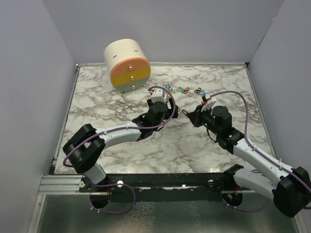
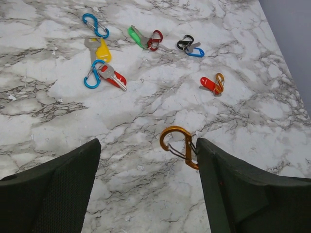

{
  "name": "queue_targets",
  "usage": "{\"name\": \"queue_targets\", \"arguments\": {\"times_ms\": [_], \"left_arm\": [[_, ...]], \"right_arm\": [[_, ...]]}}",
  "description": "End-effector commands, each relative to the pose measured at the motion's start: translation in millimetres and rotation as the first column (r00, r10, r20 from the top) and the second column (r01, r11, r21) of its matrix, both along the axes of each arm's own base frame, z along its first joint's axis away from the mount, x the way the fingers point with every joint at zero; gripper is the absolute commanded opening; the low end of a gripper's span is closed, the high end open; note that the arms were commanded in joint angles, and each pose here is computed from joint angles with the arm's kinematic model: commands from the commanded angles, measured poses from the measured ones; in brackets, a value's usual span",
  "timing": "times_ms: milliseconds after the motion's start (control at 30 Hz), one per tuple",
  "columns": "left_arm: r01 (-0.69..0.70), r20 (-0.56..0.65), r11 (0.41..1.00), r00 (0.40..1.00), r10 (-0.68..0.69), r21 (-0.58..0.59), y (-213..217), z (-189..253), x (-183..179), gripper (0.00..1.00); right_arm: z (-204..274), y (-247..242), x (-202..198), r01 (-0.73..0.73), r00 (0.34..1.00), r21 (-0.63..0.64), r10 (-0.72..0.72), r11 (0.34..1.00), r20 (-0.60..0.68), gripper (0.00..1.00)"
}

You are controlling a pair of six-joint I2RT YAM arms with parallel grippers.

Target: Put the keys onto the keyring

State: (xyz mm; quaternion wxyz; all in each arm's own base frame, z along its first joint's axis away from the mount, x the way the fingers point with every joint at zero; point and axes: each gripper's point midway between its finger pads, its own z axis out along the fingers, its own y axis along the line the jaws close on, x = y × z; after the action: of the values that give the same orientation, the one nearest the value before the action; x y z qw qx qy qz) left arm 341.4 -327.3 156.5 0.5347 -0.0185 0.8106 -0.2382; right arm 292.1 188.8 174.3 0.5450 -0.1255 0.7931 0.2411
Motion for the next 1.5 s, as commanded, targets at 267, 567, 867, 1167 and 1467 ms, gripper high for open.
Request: {"name": "queue_targets", "arguments": {"times_ms": [267,567,867,1167,1467], "left_arm": [[-0.007,0.004,0.997,1.000,0.008,-0.078,5.8,5.0,8.7,0.59],[-0.016,0.012,0.997,1.000,0.017,-0.073,14.7,7.3,8.2,0.67],[-0.039,0.043,0.998,0.998,0.041,-0.042,32.1,14.1,5.8,0.92],[-0.060,0.054,0.997,0.997,0.062,-0.039,43.9,19.4,3.7,0.99],[-0.083,0.067,0.996,0.994,0.085,-0.036,53.1,23.4,2.3,0.99]], "right_arm": [[2.9,-4.5,4.8,0.038,0.999,-0.002,-0.038,0.999,0.014,0.01],[3.0,-4.5,4.2,0.038,0.999,-0.002,-0.038,0.999,0.014,0.01],[4.1,-4.8,4.3,0.040,0.999,-0.001,-0.040,0.999,0.015,0.01],[4.4,-4.9,4.1,0.039,0.999,0.000,-0.039,0.999,0.014,0.01],[3.1,-7.5,6.4,0.061,0.998,-0.003,-0.061,0.998,0.010,0.01]]}}
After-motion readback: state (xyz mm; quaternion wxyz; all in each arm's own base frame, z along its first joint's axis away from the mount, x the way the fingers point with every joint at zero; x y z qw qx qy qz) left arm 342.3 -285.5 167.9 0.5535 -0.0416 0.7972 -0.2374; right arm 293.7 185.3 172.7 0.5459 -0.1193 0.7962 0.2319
